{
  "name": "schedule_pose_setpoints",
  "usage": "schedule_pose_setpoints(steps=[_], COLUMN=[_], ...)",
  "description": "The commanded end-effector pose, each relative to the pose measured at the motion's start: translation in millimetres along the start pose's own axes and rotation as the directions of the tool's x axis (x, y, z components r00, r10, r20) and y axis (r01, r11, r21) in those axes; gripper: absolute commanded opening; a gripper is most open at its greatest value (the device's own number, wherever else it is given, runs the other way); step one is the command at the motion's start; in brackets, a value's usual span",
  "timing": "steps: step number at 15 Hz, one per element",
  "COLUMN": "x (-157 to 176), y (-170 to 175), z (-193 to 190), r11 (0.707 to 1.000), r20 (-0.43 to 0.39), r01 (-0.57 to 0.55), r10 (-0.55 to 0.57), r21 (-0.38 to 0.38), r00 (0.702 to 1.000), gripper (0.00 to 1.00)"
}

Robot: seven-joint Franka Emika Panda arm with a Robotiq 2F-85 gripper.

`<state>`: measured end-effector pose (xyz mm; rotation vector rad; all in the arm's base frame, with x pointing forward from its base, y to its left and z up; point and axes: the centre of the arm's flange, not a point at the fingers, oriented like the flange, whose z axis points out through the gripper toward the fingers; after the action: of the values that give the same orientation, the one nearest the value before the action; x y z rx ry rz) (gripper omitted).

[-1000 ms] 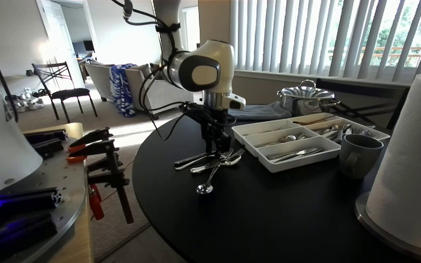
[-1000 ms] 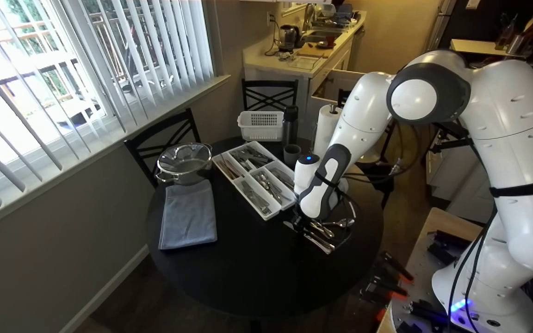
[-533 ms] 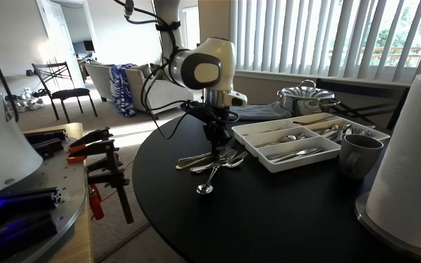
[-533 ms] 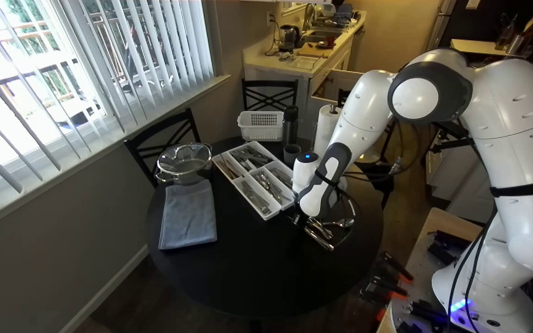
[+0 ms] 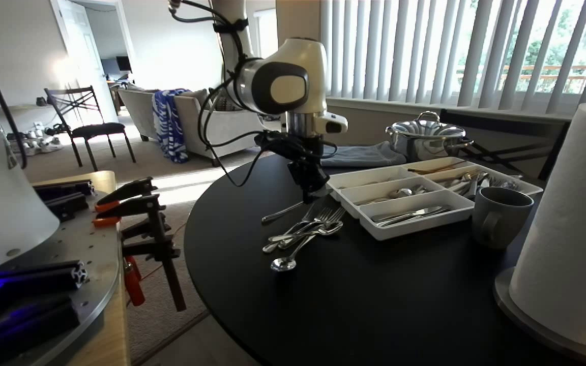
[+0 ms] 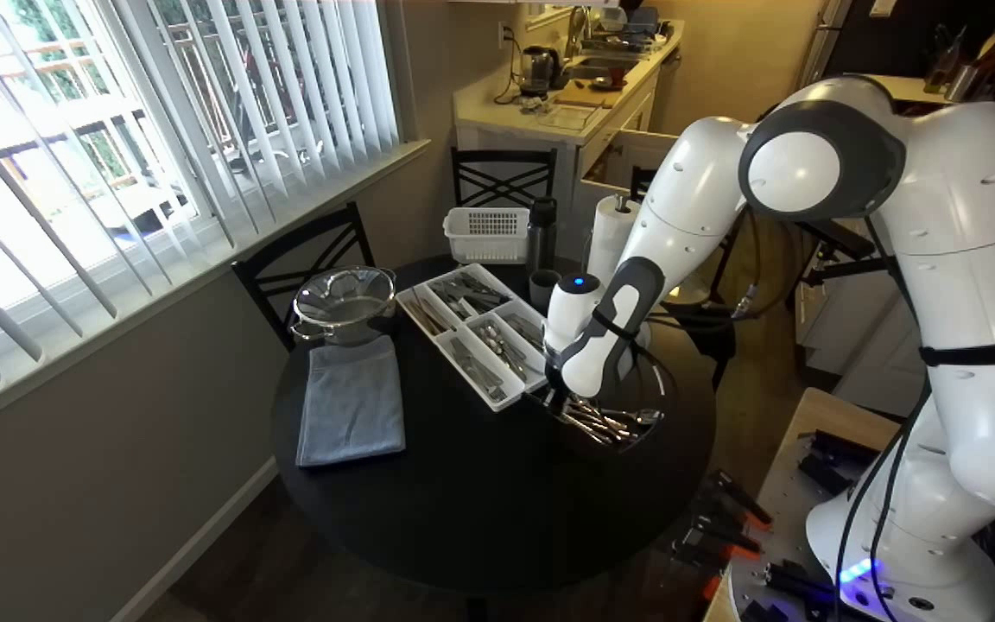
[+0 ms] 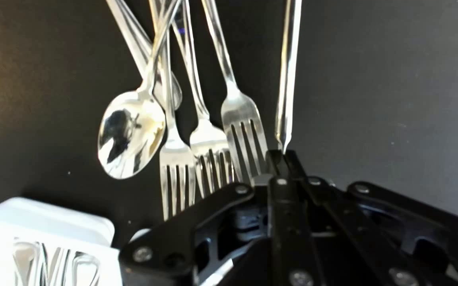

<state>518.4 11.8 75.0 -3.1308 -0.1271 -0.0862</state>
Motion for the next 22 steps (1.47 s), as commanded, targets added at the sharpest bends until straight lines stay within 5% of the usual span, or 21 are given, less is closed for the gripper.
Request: schedule_pose_setpoints(steps=[1, 7, 11, 17, 22], x=[-22.0, -15.2, 2.4, 78.9, 135.0], y=[-4.6, 4.2, 29.9, 116.0, 126.3], z=[-65.2, -111.4, -120.8, -142.0, -117.9], r11=[0.999, 0.998, 0.995, 0.962, 0.963], r20=[-0.078, -0.100, -0.101, -0.214, -0.171], r01=[0.034, 0.063, -0.055, -0.222, -0.196], r10=[-0.036, -0.065, 0.047, 0.185, 0.164], r21=[-0.022, -0.022, -0.077, -0.161, -0.187], r00=[0.996, 0.993, 0.994, 0.959, 0.972], gripper=[0.00, 0.00, 0.00, 0.00, 0.00])
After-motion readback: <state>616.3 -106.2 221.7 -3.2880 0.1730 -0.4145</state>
